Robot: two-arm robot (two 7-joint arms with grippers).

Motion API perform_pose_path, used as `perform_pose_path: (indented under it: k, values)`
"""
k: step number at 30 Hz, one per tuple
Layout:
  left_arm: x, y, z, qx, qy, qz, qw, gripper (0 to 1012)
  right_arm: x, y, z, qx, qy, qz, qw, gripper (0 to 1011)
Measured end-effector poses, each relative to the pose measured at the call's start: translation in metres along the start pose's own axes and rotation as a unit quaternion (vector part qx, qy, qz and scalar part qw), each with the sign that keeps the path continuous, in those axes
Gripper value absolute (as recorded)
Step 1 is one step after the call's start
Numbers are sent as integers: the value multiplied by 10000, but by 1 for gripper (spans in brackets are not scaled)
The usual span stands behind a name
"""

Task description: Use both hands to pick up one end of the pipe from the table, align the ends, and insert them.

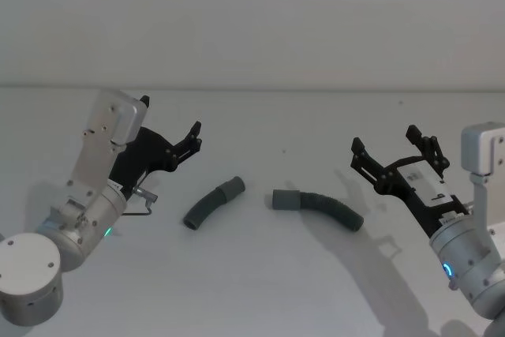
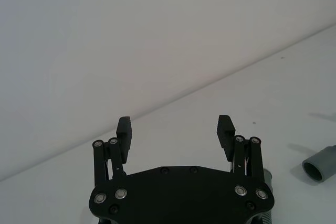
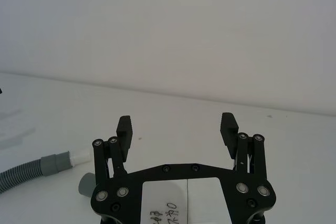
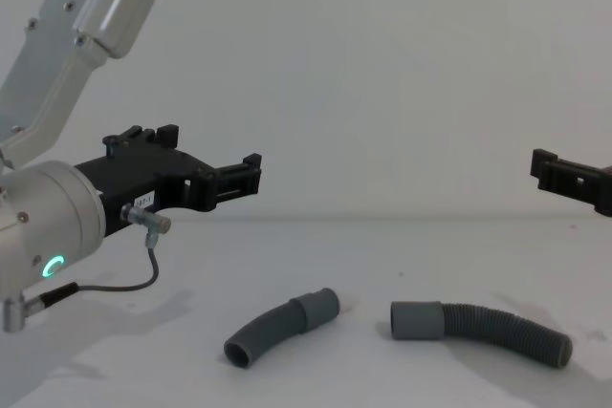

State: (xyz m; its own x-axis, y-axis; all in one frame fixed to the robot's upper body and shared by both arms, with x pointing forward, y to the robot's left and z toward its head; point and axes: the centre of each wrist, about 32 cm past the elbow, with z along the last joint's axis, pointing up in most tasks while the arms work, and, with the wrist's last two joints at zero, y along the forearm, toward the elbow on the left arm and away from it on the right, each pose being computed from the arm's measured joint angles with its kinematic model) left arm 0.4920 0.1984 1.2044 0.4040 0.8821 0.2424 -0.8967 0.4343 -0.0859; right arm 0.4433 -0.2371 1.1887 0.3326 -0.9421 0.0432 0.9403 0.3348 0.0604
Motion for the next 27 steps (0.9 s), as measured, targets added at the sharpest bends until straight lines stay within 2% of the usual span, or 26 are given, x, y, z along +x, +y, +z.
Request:
perform_pose_path:
  k: [27]
  values:
    - [0,0,0,0,0,0,10000,1000,0,0,0,0,0,0,10000,1001]
